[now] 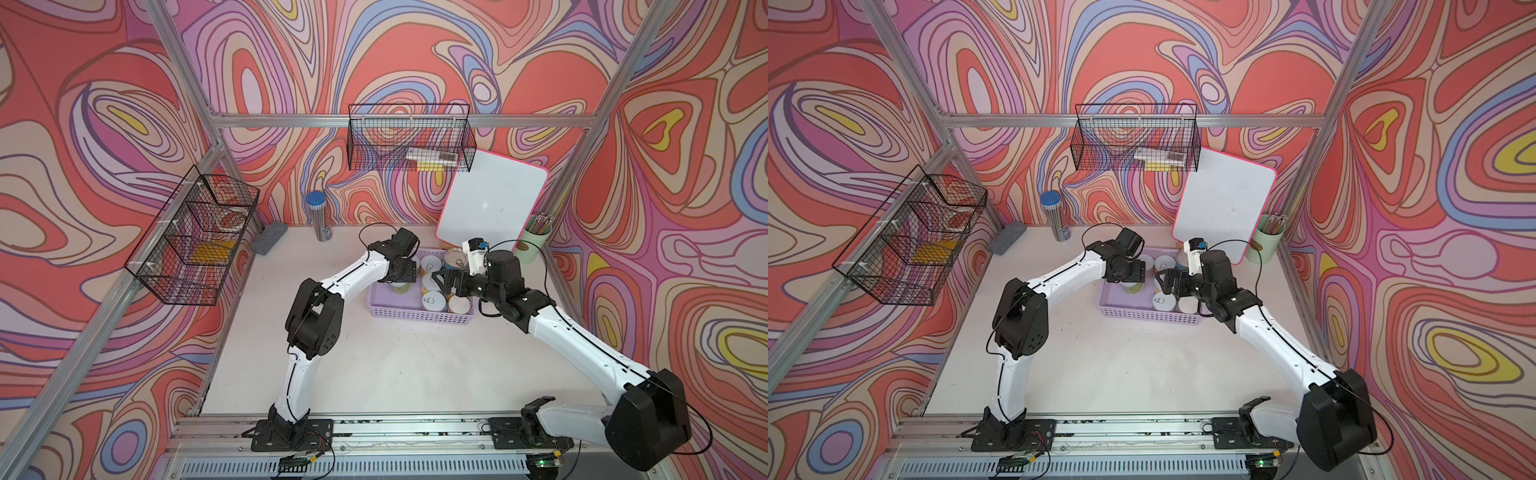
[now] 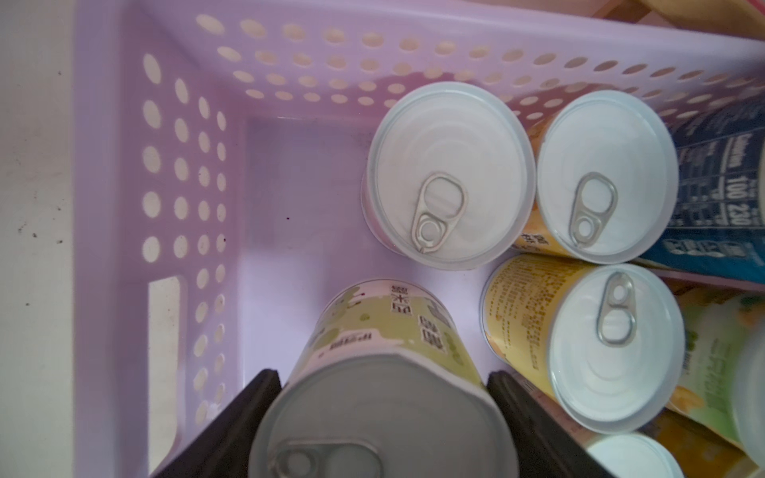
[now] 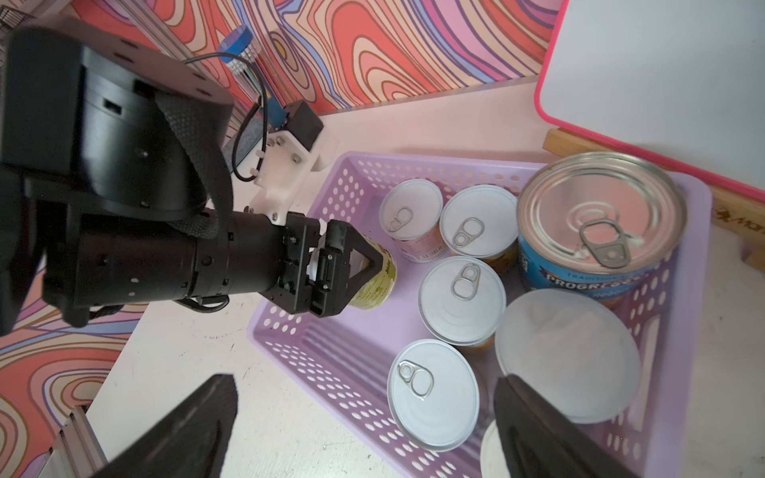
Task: Put the canned food in the basket
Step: Place the canned food in the basket.
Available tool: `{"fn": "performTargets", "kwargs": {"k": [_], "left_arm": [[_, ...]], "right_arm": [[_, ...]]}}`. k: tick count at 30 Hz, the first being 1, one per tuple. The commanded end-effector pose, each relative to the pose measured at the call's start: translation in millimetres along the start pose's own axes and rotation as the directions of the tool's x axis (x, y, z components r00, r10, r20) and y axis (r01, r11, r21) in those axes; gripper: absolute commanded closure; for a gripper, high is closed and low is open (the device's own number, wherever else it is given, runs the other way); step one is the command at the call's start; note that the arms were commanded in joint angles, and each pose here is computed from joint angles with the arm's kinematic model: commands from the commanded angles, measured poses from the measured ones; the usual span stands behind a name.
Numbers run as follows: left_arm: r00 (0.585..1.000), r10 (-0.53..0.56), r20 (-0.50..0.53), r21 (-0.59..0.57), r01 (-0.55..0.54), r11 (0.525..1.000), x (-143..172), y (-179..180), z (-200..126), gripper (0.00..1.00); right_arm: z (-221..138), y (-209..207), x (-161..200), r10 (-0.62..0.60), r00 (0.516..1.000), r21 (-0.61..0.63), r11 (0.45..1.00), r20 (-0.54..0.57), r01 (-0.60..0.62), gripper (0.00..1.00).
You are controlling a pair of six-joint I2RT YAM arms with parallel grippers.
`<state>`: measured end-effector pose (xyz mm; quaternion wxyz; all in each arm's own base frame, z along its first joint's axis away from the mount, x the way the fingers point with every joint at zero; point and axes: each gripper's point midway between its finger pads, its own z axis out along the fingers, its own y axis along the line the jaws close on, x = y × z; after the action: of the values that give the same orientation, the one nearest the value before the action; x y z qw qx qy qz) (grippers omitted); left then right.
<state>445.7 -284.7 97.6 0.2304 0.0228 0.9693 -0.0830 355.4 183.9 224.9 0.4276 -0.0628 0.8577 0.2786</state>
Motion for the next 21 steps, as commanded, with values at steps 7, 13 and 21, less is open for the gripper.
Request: {"fn": "performTargets", "kwargs": {"k": [7,13,21], "left_arm": [[0.999,-0.026,0.041,0.061,0.024,0.998,-13,-22,14,0.45],[0.999,-0.033,0.039,0.089,0.029,0.996,-16,-30,19,0.46],[0.999,-0.043,0.026,0.112,0.04,0.993,-15,-37,29,0.46]], "right_arm": [[-11,-6,-3,0.013,1.0,0.028,1.0,0.02,-0.014,0.02],[-13,-7,0,0.011,1.0,0.035,0.999,0.018,-0.011,0.02],[-14,-11,2,0.013,1.0,0.047,0.999,0.015,-0.014,0.02]]}}
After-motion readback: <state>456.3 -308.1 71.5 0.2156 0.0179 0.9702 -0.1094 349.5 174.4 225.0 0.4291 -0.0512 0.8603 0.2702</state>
